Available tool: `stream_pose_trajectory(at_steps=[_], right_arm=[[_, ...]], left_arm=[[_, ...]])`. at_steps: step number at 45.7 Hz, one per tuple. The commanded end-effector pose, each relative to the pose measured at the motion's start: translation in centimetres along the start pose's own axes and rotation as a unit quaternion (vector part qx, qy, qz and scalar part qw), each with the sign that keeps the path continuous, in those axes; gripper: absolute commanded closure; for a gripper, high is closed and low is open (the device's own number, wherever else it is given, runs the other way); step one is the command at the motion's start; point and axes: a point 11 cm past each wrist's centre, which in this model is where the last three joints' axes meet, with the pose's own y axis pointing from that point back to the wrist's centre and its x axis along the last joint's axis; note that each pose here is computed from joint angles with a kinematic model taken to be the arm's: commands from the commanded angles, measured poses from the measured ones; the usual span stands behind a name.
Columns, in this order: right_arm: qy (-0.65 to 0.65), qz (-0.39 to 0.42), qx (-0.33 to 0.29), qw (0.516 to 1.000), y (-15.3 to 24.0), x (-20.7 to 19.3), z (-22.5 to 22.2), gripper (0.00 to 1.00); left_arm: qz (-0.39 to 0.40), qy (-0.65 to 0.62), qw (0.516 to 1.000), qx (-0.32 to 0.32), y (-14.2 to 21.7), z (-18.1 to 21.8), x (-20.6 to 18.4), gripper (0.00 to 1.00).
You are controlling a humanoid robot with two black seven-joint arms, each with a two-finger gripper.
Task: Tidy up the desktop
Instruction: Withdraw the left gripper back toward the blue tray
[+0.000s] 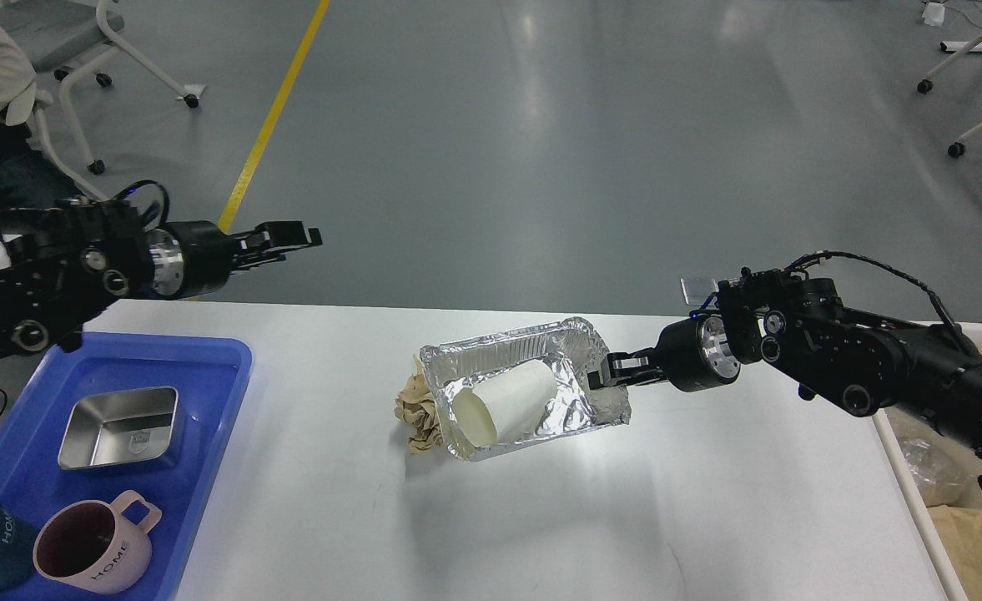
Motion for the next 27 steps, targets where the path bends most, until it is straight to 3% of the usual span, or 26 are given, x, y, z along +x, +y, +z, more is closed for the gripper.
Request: stream_pose_trajectory(at_steps=[1, 11, 18, 27], right_arm=[[-0.006, -0.002, 0.001, 1.0, -0.1, -0.3, 0.2, 1.0], [-0.006, -0.003, 0.0, 1.0, -0.1, -0.4, 0.3, 1.0], [-0.006, -0.002, -0.001, 1.0, -0.1, -0.4, 0.3, 1.0], [-0.005, -0.003, -0.002, 1.0, -0.1, -0.4, 0.4, 1.0]], left_arm=[[0.0, 0.043, 0.999, 0.027, 3.8, -3.9, 0.4, 0.25], [0.008, 0.078, 0.996, 0.036, 9.2, -7.1, -1.1, 0.25], [0.019, 0.075, 0.997, 0.025, 14.2, -6.8, -2.4, 0.25], [0.034, 0.058, 0.996, 0.064, 20.4, -7.2, -5.4, 0.25]])
